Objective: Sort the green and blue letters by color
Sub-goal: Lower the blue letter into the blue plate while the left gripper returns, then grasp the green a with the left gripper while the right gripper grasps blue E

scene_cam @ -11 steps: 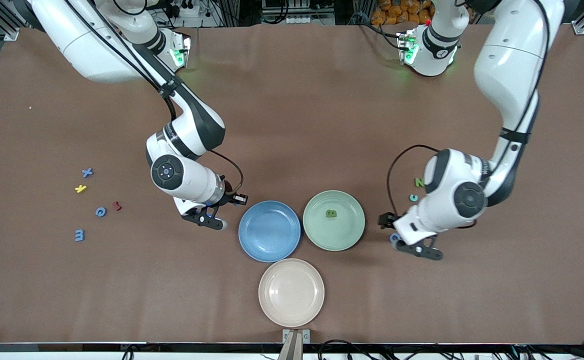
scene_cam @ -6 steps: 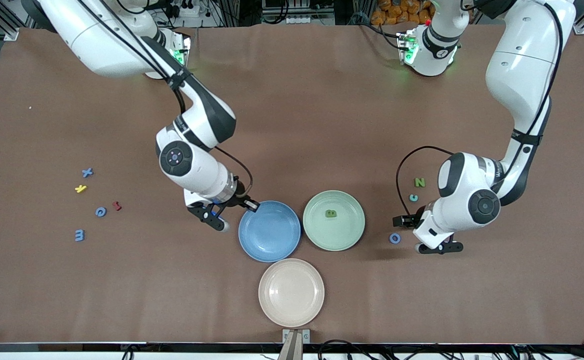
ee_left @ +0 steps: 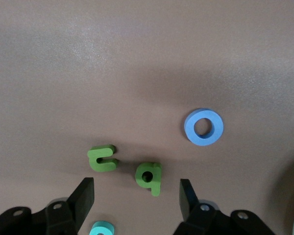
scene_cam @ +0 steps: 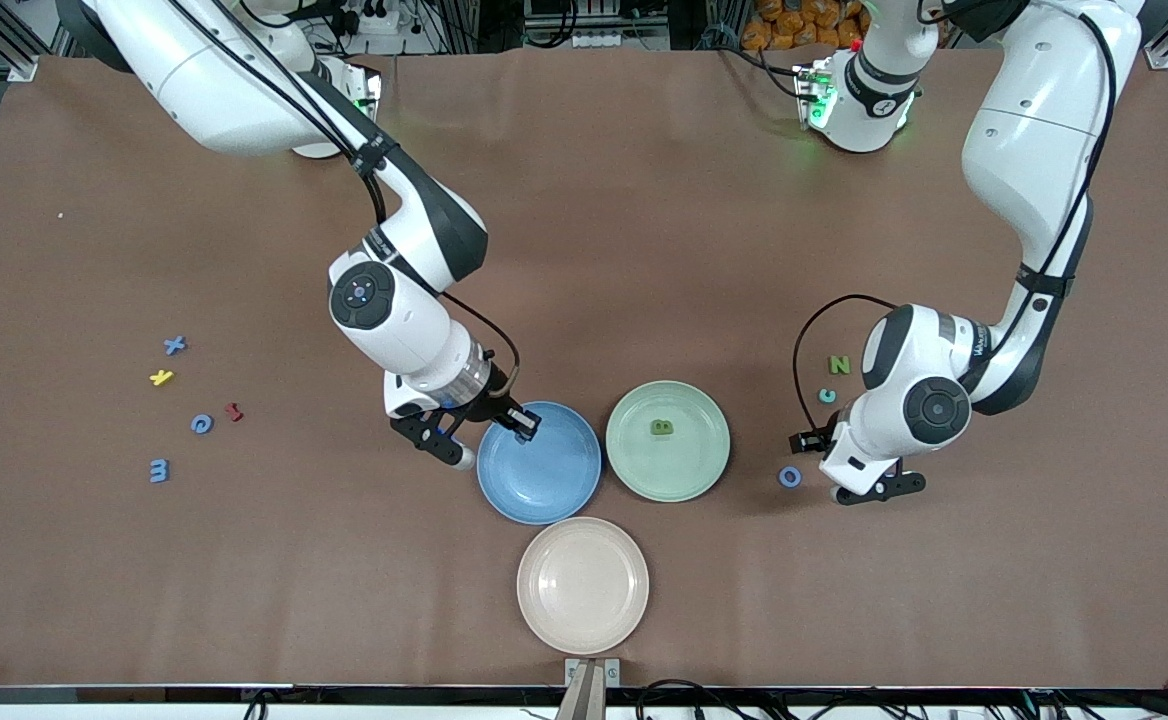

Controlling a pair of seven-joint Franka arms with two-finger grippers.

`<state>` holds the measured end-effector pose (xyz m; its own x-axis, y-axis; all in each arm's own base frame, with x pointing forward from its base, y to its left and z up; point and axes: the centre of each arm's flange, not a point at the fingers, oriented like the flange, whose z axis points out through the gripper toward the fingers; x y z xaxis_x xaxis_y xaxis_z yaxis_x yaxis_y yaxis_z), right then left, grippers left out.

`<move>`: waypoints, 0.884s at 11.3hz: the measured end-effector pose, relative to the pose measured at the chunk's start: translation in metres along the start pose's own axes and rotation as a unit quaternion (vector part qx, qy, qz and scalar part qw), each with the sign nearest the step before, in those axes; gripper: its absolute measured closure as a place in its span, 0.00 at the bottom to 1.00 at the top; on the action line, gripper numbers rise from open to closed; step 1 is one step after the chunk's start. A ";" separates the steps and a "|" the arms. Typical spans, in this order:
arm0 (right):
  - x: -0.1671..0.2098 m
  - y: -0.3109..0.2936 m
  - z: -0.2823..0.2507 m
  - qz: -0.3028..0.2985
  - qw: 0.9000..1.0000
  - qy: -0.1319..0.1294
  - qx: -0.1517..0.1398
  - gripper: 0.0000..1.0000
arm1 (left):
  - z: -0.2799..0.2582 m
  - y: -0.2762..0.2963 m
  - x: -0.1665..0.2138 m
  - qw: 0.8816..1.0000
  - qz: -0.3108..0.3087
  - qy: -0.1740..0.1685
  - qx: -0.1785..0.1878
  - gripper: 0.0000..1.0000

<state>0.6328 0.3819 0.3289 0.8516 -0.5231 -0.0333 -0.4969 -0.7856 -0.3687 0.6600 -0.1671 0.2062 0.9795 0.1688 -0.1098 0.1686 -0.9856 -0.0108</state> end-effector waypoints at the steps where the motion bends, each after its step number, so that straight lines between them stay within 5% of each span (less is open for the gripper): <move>1: 0.003 0.003 0.006 0.000 1.000 0.002 0.001 0.75 | 0.001 0.001 -0.001 1.000 0.001 -0.001 0.000 0.21; 5: 0.016 0.013 0.012 0.008 1.000 0.005 -0.008 0.23 | 0.014 0.009 -0.005 1.000 -0.006 -0.009 0.003 0.26; 7: 0.037 0.032 0.012 -0.005 0.999 -0.001 -0.036 0.00 | 0.022 0.011 -0.007 1.000 -0.007 -0.015 0.004 0.28; 10: 0.097 0.094 0.005 -0.131 0.984 -0.048 -0.107 0.00 | 0.027 0.014 -0.009 1.000 -0.005 -0.018 0.005 0.41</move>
<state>0.6697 0.2584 0.2866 0.9620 -0.2677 -0.0545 -0.2731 -0.9463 -0.1729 0.6507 -0.1823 0.1801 0.9729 0.1793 -0.1460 0.1779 -0.9838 -0.0227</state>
